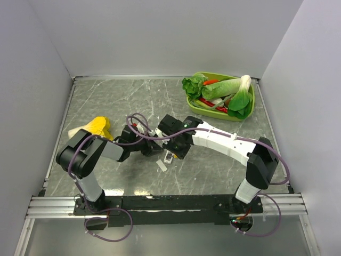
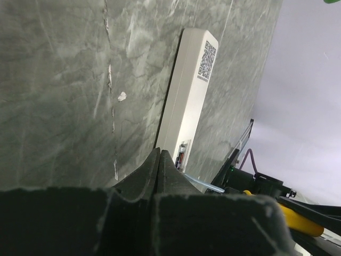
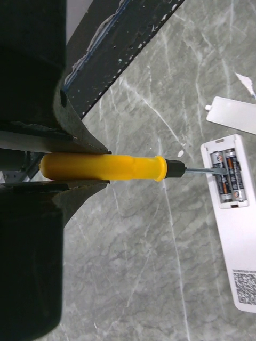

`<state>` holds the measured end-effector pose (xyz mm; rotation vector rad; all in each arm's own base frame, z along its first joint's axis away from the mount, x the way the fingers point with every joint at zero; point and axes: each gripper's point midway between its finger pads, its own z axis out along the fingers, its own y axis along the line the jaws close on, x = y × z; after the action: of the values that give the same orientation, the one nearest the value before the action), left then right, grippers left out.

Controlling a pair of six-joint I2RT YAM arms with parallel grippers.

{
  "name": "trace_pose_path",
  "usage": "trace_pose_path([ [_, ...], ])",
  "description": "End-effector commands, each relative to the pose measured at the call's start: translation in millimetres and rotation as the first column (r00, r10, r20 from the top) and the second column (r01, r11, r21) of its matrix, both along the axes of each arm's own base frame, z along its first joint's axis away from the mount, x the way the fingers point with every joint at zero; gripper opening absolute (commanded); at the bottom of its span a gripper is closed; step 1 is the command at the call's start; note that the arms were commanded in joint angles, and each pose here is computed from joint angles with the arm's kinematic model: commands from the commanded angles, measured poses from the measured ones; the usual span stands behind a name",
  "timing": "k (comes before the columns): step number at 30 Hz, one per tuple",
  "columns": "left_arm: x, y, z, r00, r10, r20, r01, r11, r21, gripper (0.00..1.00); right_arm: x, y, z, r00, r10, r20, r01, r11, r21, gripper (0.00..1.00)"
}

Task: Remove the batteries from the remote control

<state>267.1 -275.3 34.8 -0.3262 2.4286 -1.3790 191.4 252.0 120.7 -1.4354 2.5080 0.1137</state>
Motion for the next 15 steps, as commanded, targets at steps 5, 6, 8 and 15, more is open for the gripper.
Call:
trace_pose_path([
  [5, 0.6, -15.5, 5.9, 0.998, -0.041, 0.044, 0.042, 0.999, -0.024, 0.01, 0.8, 1.7, 5.4, 1.000, 0.005, -0.016, -0.005, 0.999, -0.031, 0.00],
  [6, 0.1, -16.4, 4.4, 0.998, -0.042, 0.040, 0.043, 0.999, -0.022, 0.01, 0.9, 2.2, 4.4, 1.000, 0.006, -0.016, -0.006, 0.999, -0.035, 0.00],
  [8, -1.3, -18.3, 3.6, 0.998, -0.048, 0.040, 0.049, 0.999, -0.024, 0.01, 3.4, 2.8, 2.9, 1.000, -0.001, -0.012, 0.000, 0.999, -0.041, 0.00],
  [15, -3.9, -21.1, 0.4, 0.998, -0.054, 0.029, 0.055, 0.998, -0.037, 0.01, 7.2, 7.5, 4.0, 1.000, 0.000, -0.010, 0.000, 0.999, -0.045, 0.00],
])
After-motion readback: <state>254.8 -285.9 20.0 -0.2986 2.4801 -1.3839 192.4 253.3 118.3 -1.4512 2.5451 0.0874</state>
